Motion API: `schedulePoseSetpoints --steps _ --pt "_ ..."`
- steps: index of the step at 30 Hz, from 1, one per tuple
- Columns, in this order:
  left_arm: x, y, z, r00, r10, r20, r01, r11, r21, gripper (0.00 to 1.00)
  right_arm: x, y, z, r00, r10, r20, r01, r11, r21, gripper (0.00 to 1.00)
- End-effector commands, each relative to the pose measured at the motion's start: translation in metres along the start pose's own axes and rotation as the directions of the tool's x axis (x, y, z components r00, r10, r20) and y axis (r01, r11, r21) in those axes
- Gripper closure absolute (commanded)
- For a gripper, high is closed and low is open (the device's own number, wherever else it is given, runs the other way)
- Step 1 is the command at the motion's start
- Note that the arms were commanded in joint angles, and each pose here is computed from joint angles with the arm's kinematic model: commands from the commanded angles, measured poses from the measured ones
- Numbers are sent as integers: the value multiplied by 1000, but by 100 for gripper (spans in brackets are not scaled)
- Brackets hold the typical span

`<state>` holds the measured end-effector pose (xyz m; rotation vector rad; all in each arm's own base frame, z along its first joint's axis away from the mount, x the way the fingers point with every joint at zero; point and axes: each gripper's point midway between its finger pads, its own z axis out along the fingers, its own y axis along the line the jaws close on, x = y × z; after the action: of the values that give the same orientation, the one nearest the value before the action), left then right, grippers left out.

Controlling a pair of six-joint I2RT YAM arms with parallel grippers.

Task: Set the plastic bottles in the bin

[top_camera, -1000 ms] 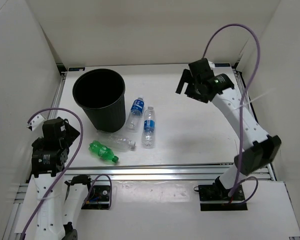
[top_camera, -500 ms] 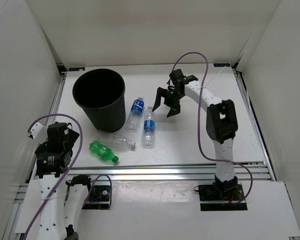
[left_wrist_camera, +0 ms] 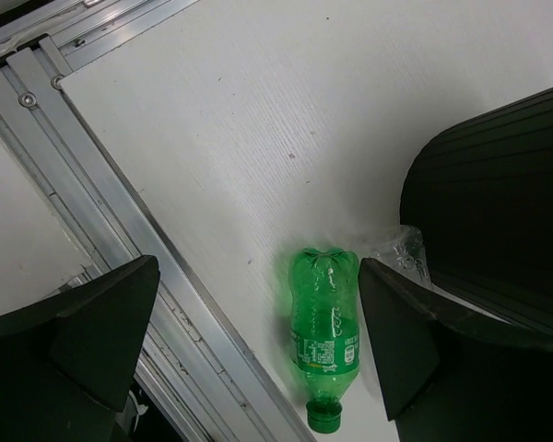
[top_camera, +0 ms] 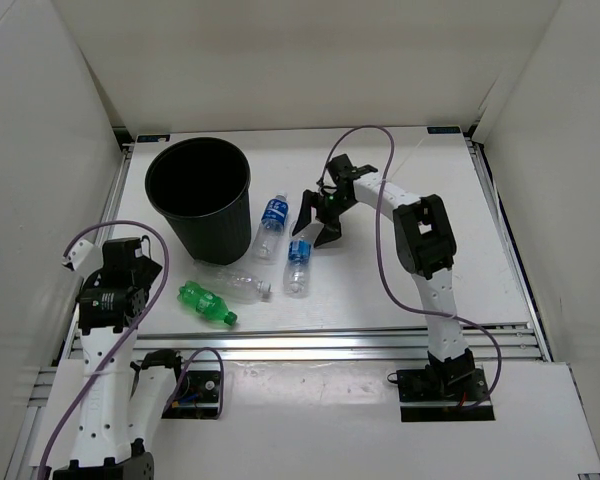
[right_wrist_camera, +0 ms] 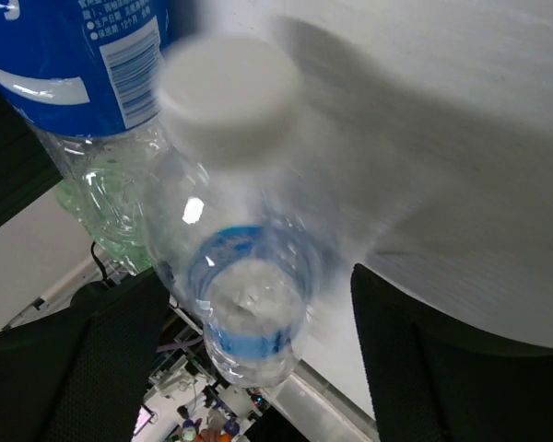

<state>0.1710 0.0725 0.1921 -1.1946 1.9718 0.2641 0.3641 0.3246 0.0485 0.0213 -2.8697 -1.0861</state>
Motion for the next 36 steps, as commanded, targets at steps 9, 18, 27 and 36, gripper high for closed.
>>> schedulePoseSetpoints --steps 9,18,27,36 --pt "16 1 7 998 -50 -43 49 999 -19 0 4 9 -24 999 -33 11 33 999 -14 57" --pt "38 -9 15 984 -112 -137 111 994 -13 0 -9 134 -198 855 -182 485 217 976 -18 75" --pt "80 -33 23 926 0 -378 15 999 36 0 -19 319 -300 251 -406 879 626 761 173 67" --pt "86 -41 9 884 97 -457 -49 992 115 0 6 401 -237 89 -444 892 817 545 189 0"
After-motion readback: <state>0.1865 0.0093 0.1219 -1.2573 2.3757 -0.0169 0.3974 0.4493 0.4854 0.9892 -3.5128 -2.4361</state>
